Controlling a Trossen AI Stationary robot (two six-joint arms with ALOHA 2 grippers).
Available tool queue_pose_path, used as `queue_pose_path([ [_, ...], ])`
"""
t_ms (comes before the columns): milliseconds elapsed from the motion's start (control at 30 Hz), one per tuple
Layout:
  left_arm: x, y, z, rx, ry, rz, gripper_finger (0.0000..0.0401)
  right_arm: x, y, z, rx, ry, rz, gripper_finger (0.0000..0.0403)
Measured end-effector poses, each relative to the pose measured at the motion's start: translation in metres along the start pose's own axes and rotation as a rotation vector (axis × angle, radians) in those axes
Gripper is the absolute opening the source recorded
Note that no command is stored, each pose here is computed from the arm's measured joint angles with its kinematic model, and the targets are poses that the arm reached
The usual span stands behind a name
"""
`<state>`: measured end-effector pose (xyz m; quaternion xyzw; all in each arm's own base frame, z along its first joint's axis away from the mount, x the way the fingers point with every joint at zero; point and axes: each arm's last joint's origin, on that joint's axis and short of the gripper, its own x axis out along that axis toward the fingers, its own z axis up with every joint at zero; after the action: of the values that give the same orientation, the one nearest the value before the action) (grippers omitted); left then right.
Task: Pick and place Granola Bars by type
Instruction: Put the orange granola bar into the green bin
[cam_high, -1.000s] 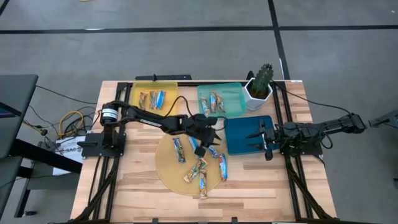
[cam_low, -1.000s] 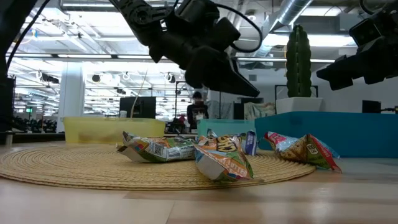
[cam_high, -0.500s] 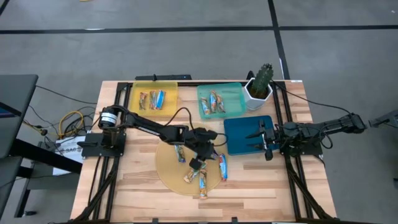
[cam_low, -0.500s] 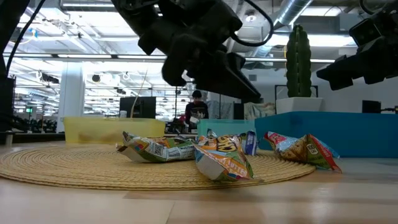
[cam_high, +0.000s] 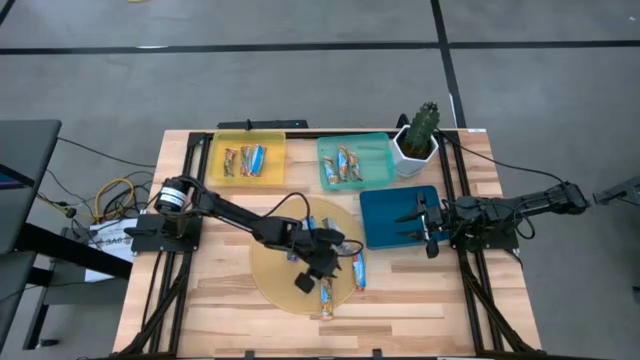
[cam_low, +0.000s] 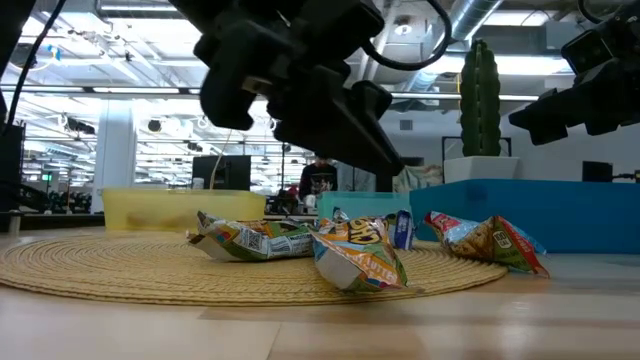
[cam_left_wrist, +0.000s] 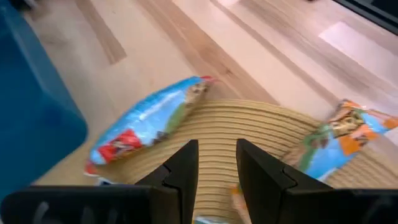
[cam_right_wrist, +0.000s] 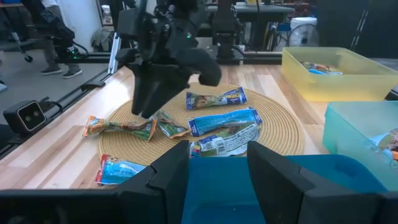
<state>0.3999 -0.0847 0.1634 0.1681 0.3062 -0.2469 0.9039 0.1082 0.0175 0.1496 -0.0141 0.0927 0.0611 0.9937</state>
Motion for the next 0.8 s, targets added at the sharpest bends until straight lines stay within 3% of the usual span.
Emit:
queue_pose_path([
  [433, 0.005, -0.029, 0.006, 0.015, 0.038, -0.037, 0.0103, 0.0, 0.0, 0.0, 0.0, 0.0, 0.0, 0.0154],
  [800, 0.004, -0.033, -0.002, -0.24, 0.143, -0.005, 0.0103, 0.0, 0.0, 0.0, 0.0, 0.0, 0.0, 0.0154],
])
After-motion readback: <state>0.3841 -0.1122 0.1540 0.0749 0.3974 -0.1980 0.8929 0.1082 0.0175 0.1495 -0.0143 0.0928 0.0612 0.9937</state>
